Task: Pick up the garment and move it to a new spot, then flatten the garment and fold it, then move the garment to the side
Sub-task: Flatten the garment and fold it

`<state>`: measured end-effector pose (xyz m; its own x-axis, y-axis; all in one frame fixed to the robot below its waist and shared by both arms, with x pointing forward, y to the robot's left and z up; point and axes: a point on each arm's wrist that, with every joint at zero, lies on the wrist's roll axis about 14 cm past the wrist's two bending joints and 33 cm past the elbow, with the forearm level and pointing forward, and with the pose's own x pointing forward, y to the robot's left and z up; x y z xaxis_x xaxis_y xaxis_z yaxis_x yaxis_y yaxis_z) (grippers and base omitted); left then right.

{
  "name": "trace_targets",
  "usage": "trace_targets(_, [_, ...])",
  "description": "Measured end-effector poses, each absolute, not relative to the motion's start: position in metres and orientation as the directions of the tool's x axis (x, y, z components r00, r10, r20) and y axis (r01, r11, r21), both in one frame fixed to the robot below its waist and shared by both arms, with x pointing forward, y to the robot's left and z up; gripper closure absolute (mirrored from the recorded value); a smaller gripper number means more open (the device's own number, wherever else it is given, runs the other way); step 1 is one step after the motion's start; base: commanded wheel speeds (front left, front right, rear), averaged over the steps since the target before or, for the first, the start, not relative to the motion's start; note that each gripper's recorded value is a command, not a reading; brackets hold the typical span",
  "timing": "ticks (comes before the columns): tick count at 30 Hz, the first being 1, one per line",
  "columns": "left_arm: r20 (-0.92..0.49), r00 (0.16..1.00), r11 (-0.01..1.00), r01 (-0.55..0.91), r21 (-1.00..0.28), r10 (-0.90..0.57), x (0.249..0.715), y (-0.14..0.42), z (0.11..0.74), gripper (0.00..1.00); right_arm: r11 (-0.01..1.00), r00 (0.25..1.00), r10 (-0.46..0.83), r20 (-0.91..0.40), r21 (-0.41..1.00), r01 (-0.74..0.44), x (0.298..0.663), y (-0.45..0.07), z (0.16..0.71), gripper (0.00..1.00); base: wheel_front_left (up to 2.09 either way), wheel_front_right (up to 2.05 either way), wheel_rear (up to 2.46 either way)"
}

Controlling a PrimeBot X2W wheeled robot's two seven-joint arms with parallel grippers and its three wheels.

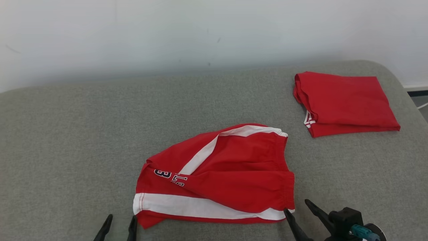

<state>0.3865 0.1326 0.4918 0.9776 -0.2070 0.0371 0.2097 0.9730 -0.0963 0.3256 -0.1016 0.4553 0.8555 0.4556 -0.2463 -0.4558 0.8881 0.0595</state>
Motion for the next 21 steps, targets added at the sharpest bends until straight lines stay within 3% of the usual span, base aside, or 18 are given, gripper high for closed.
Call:
trace_targets(8, [-0.011, 0.946, 0.944, 0.322, -0.078, -0.323, 0.405, 0.106, 0.476, 0.0, 0.873, 0.815, 0.468, -0.341, 0.04, -0.485, 0.325, -0.106, 0.434, 0.0, 0.0, 0.0, 0.0])
trace_targets(21, [-0.109, 0.933, 0.939, 0.338, -0.063, -0.343, 0.427, 0.106, 0.45, 0.0, 0.853, 0.778, 0.485, -0.4, 0.021, -0.521, 0.337, -0.105, 0.411, 0.0, 0.0, 0.0, 0.0])
